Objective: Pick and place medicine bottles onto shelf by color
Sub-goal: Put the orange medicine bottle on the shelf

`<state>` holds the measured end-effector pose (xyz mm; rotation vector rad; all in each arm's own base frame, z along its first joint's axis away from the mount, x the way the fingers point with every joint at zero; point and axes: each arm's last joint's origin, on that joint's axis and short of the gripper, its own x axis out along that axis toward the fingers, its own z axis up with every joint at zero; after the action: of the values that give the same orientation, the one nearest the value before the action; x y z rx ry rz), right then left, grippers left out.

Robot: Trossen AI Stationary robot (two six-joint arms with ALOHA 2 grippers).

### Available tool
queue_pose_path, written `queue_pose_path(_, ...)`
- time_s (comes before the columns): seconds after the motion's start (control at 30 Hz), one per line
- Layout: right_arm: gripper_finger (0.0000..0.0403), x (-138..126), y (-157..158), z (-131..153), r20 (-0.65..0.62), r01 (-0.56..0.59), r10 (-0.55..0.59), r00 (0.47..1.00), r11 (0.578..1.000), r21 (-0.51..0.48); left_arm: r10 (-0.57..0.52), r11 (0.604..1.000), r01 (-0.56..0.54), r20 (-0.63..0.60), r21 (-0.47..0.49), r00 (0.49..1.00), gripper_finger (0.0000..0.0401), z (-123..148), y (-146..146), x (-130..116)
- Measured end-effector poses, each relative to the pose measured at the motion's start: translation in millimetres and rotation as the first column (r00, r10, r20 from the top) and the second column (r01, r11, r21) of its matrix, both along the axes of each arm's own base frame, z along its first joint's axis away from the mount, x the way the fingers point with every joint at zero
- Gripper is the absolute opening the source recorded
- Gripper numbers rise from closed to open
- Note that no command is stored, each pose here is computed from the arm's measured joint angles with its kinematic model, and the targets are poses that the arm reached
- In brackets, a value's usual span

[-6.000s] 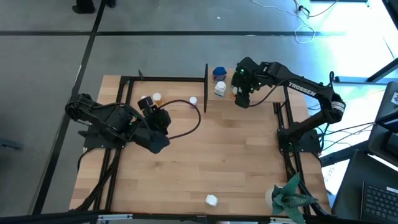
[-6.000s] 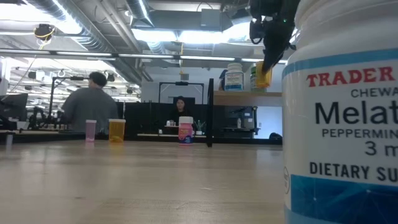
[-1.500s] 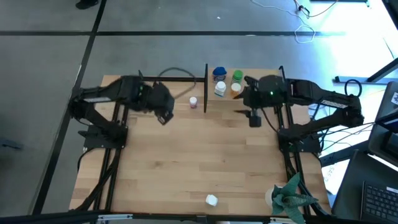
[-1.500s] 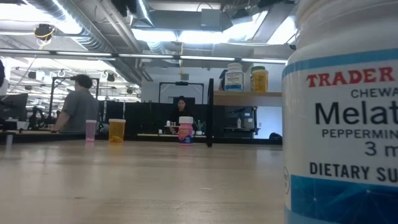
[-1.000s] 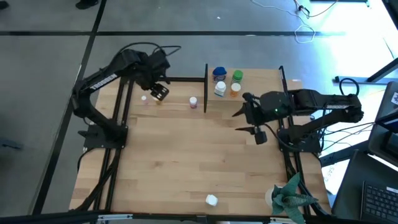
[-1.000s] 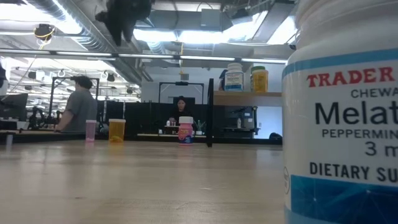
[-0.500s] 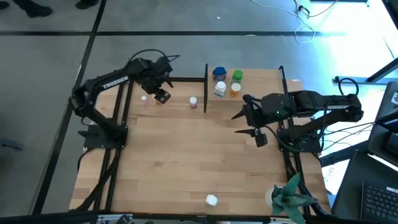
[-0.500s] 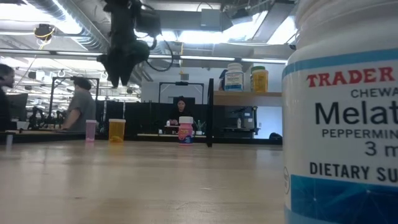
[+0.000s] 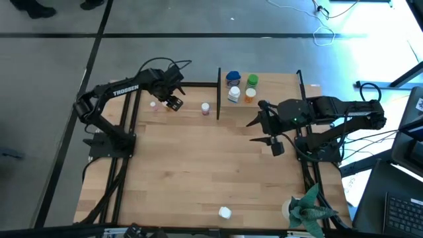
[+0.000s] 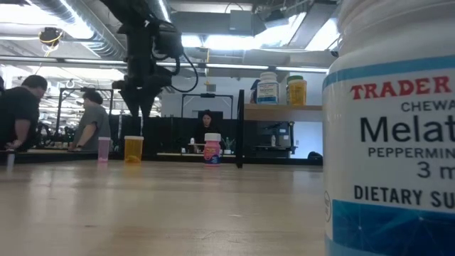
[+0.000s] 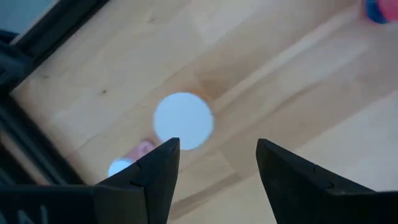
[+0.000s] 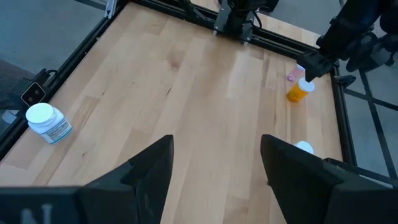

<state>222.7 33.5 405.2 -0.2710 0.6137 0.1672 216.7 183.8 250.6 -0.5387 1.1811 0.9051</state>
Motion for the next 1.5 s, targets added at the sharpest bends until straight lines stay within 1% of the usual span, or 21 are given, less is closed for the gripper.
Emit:
queue_pose_path(0.2,0.0242,0,-1,0,0.001,0.016,-0.016,1.000,1.000,-0.012,0.024,1.000,-0.024,-0.013,-0.004,1.000,0.0207,-3,3,-5)
queue_pose_path(0.27,0.0242,1,-2,-1,0.006,0.070,-0.070,0.998,0.996,-0.047,0.028,1.000,-0.028,-0.018,-0.008,0.999,0.0207,-5,4,-6)
queue_pose_path(0.37,0.0242,3,-6,-2,0.020,0.189,-0.188,0.982,0.977,-0.103,0.028,0.999,-0.028,-0.027,-0.019,0.999,0.0207,-8,3,-8)
queue_pose_path(0.43,0.0242,4,-7,-2,0.025,0.219,-0.217,0.976,0.968,-0.126,0.020,0.999,-0.021,-0.016,-0.041,1.000,0.0207,-10,2,-8)
queue_pose_path(0.53,0.0242,5,-7,-3,0.026,0.226,-0.224,0.974,0.965,-0.133,0.016,0.998,-0.017,-0.015,-0.054,1.000,0.0207,-12,1,-8)
queue_pose_path(1.5,0.0242,5,-7,-3,0.028,0.230,-0.228,0.973,0.964,-0.136,0.016,0.999,-0.017,-0.015,-0.052,1.000,0.0207,-12,1,-8)
